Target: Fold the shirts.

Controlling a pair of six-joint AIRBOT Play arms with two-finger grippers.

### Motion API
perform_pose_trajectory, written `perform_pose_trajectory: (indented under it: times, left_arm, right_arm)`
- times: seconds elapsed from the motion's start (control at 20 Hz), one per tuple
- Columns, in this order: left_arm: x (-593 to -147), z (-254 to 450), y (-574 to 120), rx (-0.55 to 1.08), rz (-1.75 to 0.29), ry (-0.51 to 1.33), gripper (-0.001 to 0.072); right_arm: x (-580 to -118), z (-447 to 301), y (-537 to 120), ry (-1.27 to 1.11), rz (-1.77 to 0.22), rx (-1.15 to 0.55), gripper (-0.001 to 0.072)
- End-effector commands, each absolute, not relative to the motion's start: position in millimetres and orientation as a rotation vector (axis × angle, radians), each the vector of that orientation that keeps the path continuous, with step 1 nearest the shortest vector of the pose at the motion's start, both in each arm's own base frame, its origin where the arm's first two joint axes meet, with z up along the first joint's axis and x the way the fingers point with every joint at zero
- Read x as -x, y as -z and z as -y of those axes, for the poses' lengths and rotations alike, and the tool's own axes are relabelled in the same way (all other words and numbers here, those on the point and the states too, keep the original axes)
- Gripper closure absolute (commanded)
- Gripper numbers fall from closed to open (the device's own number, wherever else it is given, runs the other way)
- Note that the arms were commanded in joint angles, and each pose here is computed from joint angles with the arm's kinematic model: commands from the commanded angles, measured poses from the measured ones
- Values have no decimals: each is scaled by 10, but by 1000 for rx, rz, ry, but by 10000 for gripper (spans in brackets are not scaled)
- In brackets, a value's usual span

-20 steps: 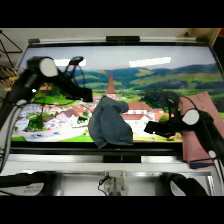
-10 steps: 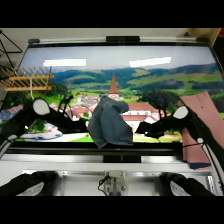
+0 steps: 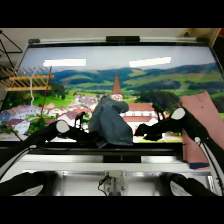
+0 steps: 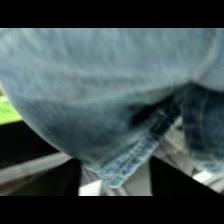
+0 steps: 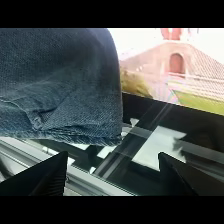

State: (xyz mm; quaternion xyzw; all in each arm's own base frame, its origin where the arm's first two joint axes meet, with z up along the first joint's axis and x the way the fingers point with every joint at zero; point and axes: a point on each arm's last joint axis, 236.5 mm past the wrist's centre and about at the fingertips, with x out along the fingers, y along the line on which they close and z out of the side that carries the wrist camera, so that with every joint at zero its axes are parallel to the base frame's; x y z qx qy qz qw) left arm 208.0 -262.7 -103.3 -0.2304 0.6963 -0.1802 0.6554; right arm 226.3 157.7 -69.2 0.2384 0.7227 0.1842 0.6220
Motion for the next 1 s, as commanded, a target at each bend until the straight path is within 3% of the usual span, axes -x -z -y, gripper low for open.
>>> perform_pose_trajectory:
  times: [0.0,0.05,0.1,0.25,0.4,0.45,0.55,0.6,0.75,0.95]
  left_arm:
    - [-2275,2653,1117,563,-1495,349,228]
    - [-2288,2653,1115,564,-1490,348,385]
    - [-2286,2653,1116,563,-1490,348,488]
    - [-2236,2656,1107,547,-1505,368,635]
    - [-2172,2661,1086,520,-1522,399,638]
    - [-2173,2662,1082,520,-1521,400,638]
    - [-2175,2662,1078,519,-1519,402,639]
    - [-2183,2661,1065,513,-1512,410,640]
    - [-2330,2591,833,472,-1438,454,641]
    - [-2782,2212,-77,255,-1203,513,642]
  right_arm:
    - [-2180,-1665,821,-410,-1659,-607,35]
    - [-2153,-1710,877,-410,-1654,-589,35]
    - [-2130,-1770,920,-418,-1648,-563,35]
    - [-2110,-1955,1064,-429,-1642,-510,35]
    - [-2218,-2117,1122,-424,-1615,-592,36]
    - [-2274,-2160,1107,-433,-1590,-611,98]
    - [-2370,-2199,1075,-432,-1552,-643,509]
    - [-2384,-2203,1059,-438,-1547,-638,609]
    - [-2473,-2182,829,-524,-1470,-525,612]
    - [-2929,-1887,-114,-577,-1159,-173,612]
